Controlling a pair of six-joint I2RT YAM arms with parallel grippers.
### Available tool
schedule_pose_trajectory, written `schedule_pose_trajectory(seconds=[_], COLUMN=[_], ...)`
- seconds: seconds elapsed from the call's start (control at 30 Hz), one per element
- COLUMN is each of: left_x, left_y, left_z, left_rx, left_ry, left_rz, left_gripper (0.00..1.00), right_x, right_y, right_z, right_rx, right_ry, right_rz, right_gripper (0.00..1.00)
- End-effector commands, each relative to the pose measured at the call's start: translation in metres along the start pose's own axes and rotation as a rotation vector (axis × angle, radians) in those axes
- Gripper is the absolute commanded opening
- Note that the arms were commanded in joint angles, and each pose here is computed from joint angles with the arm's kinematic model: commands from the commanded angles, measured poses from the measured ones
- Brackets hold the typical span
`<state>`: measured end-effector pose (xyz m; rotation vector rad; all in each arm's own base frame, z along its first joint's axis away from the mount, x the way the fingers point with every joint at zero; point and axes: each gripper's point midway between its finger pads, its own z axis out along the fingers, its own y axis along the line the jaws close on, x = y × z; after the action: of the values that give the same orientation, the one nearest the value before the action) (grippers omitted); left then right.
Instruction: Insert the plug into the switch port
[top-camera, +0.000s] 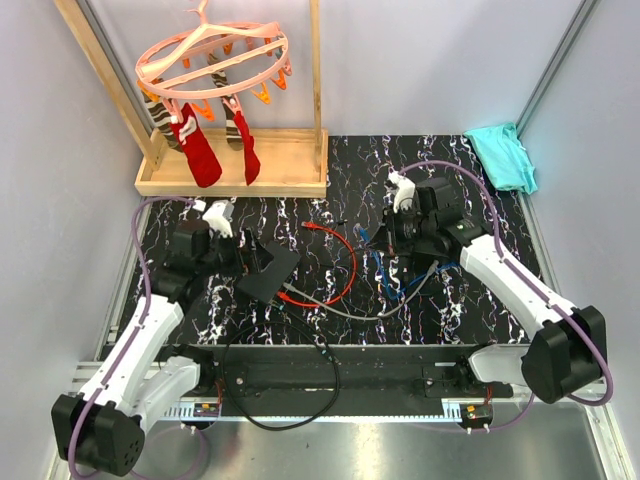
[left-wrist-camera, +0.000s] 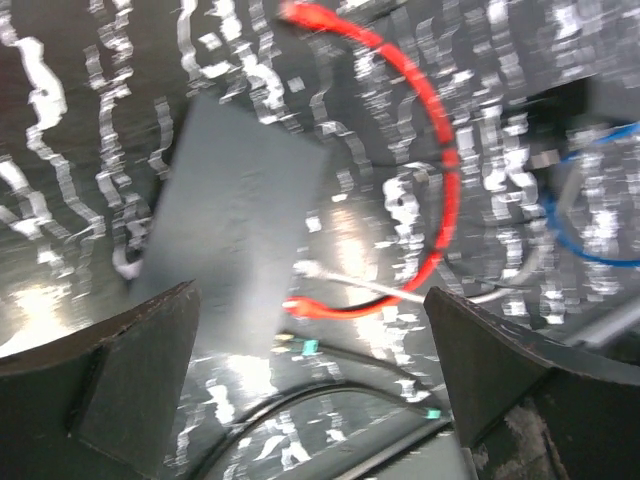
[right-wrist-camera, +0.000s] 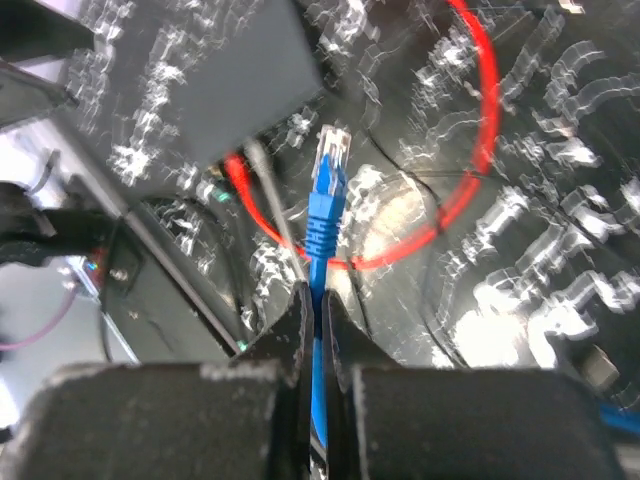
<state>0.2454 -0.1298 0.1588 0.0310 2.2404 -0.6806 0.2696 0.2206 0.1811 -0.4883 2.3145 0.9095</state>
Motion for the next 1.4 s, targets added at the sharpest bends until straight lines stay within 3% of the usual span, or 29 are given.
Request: schedule_pose_trajectory(seconds=[0.0, 0.13, 0.43, 0.73, 0.87, 1.07, 1.1, 1.2, 1.23, 1.37], left_x=[-0.028, -0.044, -0.066, -0.061, -0.056, -0.048, -0.047, -0.042, -0.040, -0.031], left_y=[-0.044, -0.067, -0.103, -0.106, -0.106, -0.110, -0.111, -0.113, -0.113, -0.109], left_z=[-0.012, -0.018, -0.008, 0.019, 0.027, 0.034, 0.034, 0.034, 0.034, 0.032], left_rx=[0.194, 0.284, 0.353, 0.302, 0.292, 0.292, 0.294, 0.297, 0.297, 0.275], left_ry=[-0.097, -0.135, -0.155, -0.116, -0.087, -0.051, -0.047, -0.030, -0.027, -0.010], left_rz=[-0.064, -0.105, -0.137, -0.221, -0.250, -0.281, -0.284, -0.305, -0.310, -0.363], left_gripper=[0.99, 0.99, 0.99, 0.86, 0.74, 0.43, 0.32, 0.13, 0.00, 0.00], right_x=[-0.020, -0.025, -0.012, -0.005, -0.003, -0.001, 0.000, -0.001, -0.002, -0.004], right_y=[0.049, 0.078, 0.117, 0.135, 0.136, 0.136, 0.137, 0.136, 0.136, 0.133], right_z=[0.005, 0.010, 0.043, 0.058, 0.061, 0.066, 0.066, 0.067, 0.068, 0.070], right_rx=[-0.258, -0.418, -0.523, -0.576, -0.580, -0.585, -0.588, -0.583, -0.579, -0.521], right_ry=[-0.115, -0.155, -0.107, -0.094, -0.087, -0.078, -0.075, -0.078, -0.080, -0.091], right_rz=[-0.065, -0.060, -0.101, -0.117, -0.122, -0.123, -0.126, -0.131, -0.140, -0.171], right_gripper=[0.00, 0.00, 0.00, 0.00, 0.00, 0.00, 0.00, 0.00, 0.00, 0.02])
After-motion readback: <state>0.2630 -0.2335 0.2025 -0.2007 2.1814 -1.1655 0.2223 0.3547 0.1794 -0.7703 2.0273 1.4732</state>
